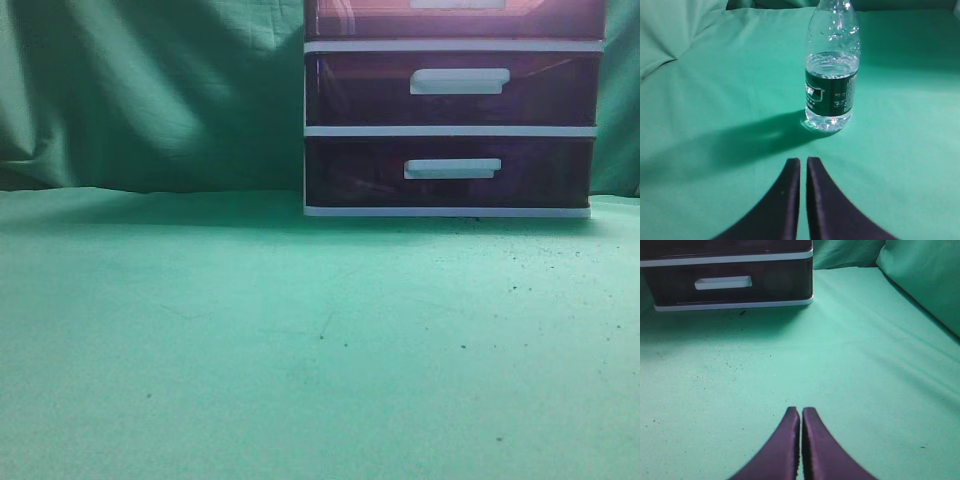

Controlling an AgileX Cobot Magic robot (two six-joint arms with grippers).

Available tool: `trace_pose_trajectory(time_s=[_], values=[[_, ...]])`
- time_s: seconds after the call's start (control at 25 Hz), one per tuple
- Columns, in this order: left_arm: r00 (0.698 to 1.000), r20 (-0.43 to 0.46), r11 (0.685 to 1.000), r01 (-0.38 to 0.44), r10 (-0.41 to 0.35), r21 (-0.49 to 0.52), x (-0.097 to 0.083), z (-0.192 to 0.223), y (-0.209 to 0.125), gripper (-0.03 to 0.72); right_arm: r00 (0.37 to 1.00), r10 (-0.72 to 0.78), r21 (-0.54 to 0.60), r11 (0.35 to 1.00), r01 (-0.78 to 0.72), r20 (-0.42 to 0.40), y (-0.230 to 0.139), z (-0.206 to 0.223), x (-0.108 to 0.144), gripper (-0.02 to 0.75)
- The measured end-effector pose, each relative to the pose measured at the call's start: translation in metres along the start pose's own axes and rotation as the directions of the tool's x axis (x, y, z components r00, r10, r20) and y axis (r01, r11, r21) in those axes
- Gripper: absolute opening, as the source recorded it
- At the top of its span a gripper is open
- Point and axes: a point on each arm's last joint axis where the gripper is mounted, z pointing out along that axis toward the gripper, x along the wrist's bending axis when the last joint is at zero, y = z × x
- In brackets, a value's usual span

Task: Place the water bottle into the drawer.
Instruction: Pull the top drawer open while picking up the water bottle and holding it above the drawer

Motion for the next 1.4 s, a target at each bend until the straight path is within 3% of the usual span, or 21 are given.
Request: trace_pose_trajectory(time_s=[0.24, 0.44, 0.8, 1.08, 1.24, 1.4], values=[[0.992, 0.041, 0.989, 0.125, -0.122, -0.08, -0.003, 0.0, 0.007, 0.0, 1.0, 0.0, 0.0, 1.0, 0.0, 0.0, 0.0, 0.0, 0.0, 0.0], [0.983, 0.055, 0.964, 0.18, -0.173, -0.196, -0.002, -0.002, 0.018, 0.0, 1.0, 0.0, 0.0, 1.0, 0.0, 0.0, 0.0, 0.0, 0.0, 0.0], [0.912, 0.13, 0.831, 0.408, -0.388, -0.378, 0.003, -0.007, 0.036, 0.0, 1.0, 0.0, 0.0, 1.0, 0.0, 0.0, 0.0, 0.0, 0.0, 0.0], [0.939, 0.143, 0.869, 0.345, -0.314, -0.355, 0.0, -0.026, 0.083, 0.0, 1.0, 0.0, 0.0, 1.0, 0.0, 0.0, 0.0, 0.0, 0.0, 0.0], [0.929, 0.14, 0.915, 0.364, -0.343, -0.176, -0.004, -0.018, 0.102, 0.0, 1.0, 0.0, 0.0, 1.0, 0.0, 0.0, 0.0, 0.0, 0.0, 0.0], [0.936, 0.122, 0.936, 0.34, -0.329, -0.086, -0.005, -0.01, 0.102, 0.0, 1.0, 0.0, 0.0, 1.0, 0.0, 0.0, 0.0, 0.0, 0.0, 0.0]])
